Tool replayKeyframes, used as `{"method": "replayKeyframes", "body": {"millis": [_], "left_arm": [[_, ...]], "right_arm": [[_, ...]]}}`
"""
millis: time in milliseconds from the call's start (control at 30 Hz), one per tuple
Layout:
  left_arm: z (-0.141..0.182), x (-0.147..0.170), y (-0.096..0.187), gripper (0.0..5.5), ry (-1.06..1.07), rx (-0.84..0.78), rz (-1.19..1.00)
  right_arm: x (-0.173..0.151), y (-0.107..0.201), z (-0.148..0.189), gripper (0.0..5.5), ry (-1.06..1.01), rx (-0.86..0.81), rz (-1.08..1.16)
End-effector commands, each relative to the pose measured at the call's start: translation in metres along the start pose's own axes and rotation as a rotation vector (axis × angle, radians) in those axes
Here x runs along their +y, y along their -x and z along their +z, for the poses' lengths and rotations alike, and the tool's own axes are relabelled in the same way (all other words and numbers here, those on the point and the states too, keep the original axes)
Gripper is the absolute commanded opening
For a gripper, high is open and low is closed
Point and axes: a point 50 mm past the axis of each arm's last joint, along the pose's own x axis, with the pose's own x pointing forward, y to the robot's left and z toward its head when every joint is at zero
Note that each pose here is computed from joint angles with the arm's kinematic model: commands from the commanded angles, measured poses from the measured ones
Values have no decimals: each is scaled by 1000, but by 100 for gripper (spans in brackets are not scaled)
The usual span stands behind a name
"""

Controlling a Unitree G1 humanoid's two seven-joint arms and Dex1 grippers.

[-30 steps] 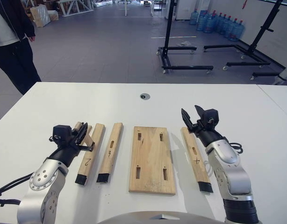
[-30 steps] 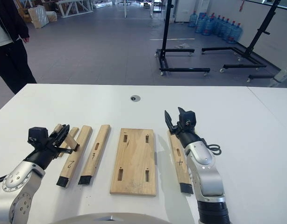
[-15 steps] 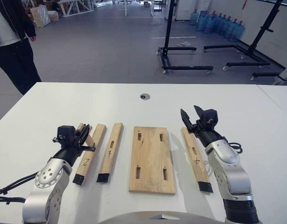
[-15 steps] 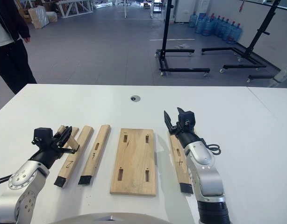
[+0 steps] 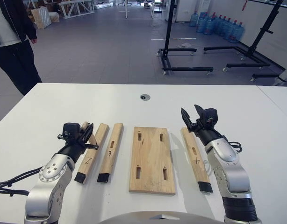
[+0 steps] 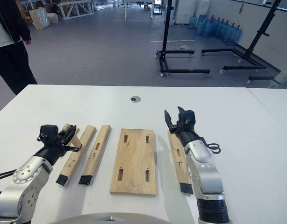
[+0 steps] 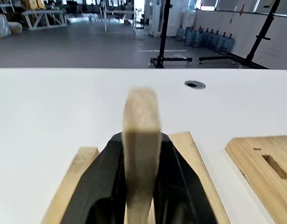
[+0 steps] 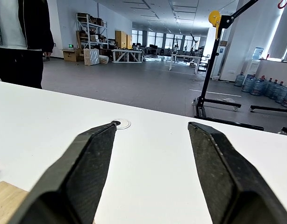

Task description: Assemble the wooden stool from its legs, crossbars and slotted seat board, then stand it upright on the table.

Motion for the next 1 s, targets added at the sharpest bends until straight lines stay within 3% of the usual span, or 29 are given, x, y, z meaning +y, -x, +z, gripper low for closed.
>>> {"method": "replayKeyframes", "body": {"millis": [33, 200, 233, 367, 667, 1000], "left_arm": [[3, 1, -3, 114, -5, -11, 9], [9, 4, -4, 184, 37, -23, 33], [18, 4, -3, 190, 10, -85, 24], [51, 6, -4, 190, -47, -269, 38], [78, 21, -10, 190, -42, -339, 80], [113, 23, -36, 190, 37, -386, 31]], "right_arm": [[-3, -3, 3, 282, 3, -20, -23], [-3, -5, 4, 282, 2, -35, -34], [-2, -6, 5, 282, -9, -41, -35], [0, -7, 5, 282, -28, -54, -32], [1, -11, 15, 282, -44, -95, -15], [13, -15, 14, 282, -58, -112, 41]]}}
